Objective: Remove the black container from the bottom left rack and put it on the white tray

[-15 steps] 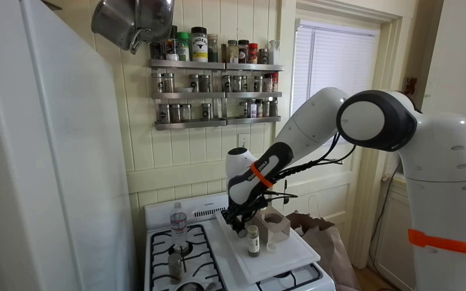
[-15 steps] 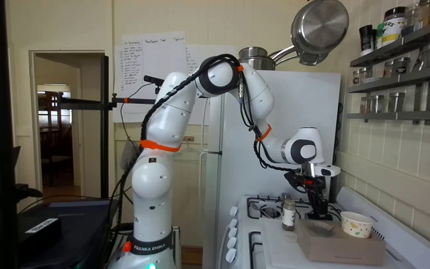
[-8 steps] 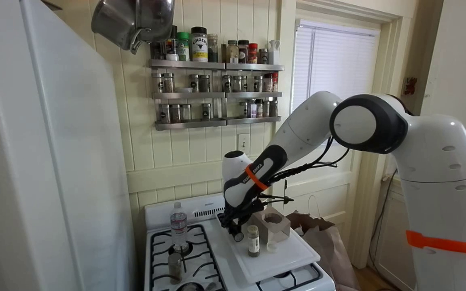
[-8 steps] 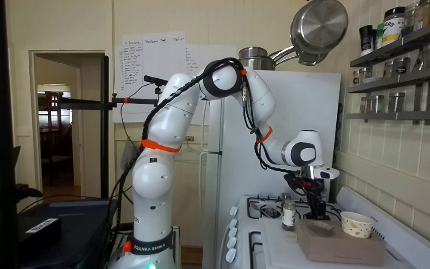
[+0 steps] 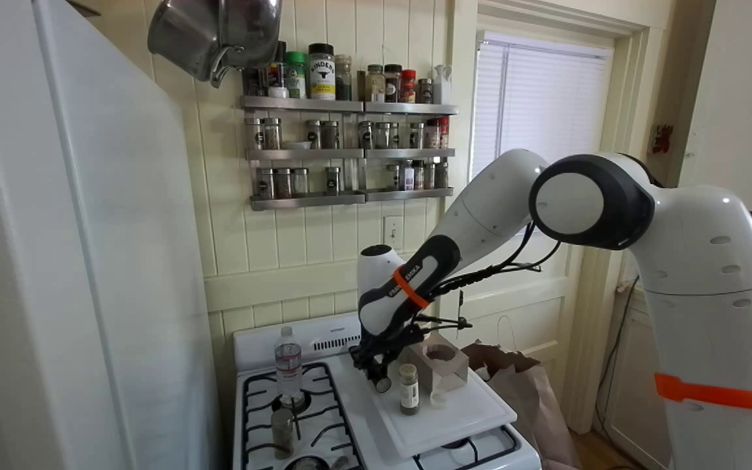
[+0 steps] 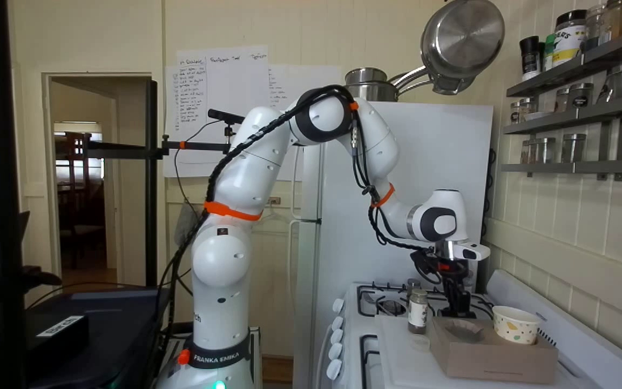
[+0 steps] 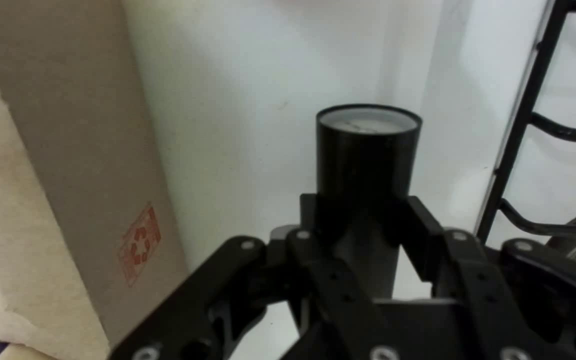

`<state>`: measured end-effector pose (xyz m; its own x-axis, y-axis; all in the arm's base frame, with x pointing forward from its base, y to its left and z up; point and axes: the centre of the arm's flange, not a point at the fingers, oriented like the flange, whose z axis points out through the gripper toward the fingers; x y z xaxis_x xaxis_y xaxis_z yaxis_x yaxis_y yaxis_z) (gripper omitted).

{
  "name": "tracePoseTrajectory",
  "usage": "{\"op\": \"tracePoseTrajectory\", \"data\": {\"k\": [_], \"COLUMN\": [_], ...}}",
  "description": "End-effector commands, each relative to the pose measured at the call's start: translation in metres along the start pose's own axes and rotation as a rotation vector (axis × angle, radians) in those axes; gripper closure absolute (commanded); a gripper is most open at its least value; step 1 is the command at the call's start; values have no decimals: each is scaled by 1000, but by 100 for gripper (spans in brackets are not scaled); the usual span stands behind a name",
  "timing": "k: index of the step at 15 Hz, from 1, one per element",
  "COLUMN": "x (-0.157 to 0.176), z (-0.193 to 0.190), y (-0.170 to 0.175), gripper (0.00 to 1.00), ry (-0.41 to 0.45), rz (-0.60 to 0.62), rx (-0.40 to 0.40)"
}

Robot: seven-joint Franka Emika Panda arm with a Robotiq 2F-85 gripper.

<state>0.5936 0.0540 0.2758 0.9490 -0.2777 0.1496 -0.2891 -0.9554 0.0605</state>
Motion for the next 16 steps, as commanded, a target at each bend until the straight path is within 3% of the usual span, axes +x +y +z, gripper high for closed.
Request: {"op": "tracePoseTrajectory", "data": {"k": [1, 4, 5, 10, 16], "x": [4, 5, 5, 6, 5], "z": [4, 5, 5, 5, -10], "y": [-4, -4, -4, -2, 0], "gripper": [81, 81, 37, 2, 0], "ry": [-16, -17, -19, -22, -4], "rz": [11, 17, 18, 29, 31], "rx": [-4, -4, -4, -15, -9]}}
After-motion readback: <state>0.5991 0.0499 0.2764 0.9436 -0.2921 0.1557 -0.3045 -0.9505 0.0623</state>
